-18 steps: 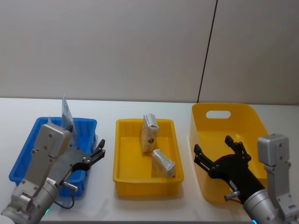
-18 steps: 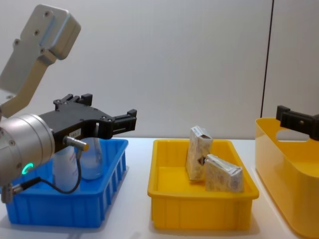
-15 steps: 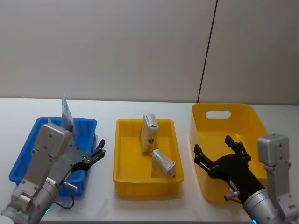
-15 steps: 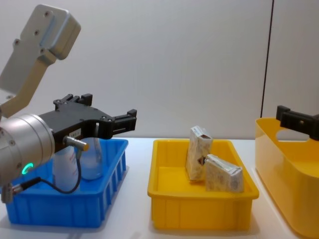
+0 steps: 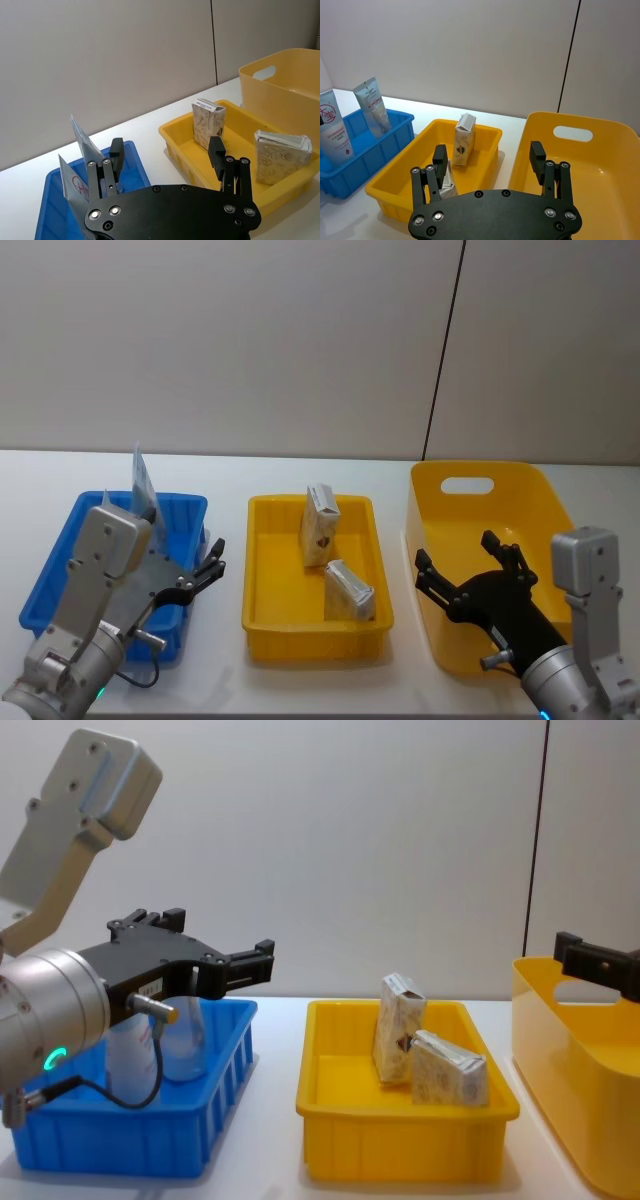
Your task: Bimanual collaborative sorting of washing and personal care products
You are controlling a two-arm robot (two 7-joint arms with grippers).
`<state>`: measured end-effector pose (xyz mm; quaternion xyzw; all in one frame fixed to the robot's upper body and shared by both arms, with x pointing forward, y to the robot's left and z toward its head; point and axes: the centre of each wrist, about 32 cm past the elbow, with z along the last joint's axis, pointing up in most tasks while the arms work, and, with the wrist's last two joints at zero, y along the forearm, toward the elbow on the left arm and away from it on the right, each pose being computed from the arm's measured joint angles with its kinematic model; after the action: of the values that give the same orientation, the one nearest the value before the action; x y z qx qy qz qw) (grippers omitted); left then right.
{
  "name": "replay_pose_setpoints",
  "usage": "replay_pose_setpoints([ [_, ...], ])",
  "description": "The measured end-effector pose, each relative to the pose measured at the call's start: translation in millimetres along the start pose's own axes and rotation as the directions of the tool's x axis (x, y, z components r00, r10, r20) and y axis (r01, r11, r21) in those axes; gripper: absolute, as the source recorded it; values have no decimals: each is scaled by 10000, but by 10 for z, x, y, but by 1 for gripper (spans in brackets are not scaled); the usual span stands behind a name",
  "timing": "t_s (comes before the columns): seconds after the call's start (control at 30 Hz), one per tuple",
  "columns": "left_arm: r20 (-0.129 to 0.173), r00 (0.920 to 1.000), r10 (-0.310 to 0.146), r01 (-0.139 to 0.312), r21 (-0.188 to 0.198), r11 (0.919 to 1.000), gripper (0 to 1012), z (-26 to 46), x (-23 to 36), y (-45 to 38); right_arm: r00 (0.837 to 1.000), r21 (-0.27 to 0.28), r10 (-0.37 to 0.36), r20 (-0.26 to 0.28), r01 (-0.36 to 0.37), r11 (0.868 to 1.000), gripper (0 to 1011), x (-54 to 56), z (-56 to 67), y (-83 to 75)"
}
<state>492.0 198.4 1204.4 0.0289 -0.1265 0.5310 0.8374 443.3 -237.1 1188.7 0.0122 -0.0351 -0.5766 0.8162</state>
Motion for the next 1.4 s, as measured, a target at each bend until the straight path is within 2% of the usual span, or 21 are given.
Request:
replay_pose_setpoints([
  [1.03,-1,10000,0,0,-1,10000,1001,0,0,0,10000,-51,67,-37,-68,10000,1002,1,6,18],
  [1.2,-1,10000,0,0,-2,10000,1001,0,0,0,9997,-249,208,-122,-211,9995,1002,2,26,54],
  [1.4,-1,10000,0,0,-1,10000,1001,0,0,0,9982,-763,475,-367,-502,9958,1002,9,67,134],
])
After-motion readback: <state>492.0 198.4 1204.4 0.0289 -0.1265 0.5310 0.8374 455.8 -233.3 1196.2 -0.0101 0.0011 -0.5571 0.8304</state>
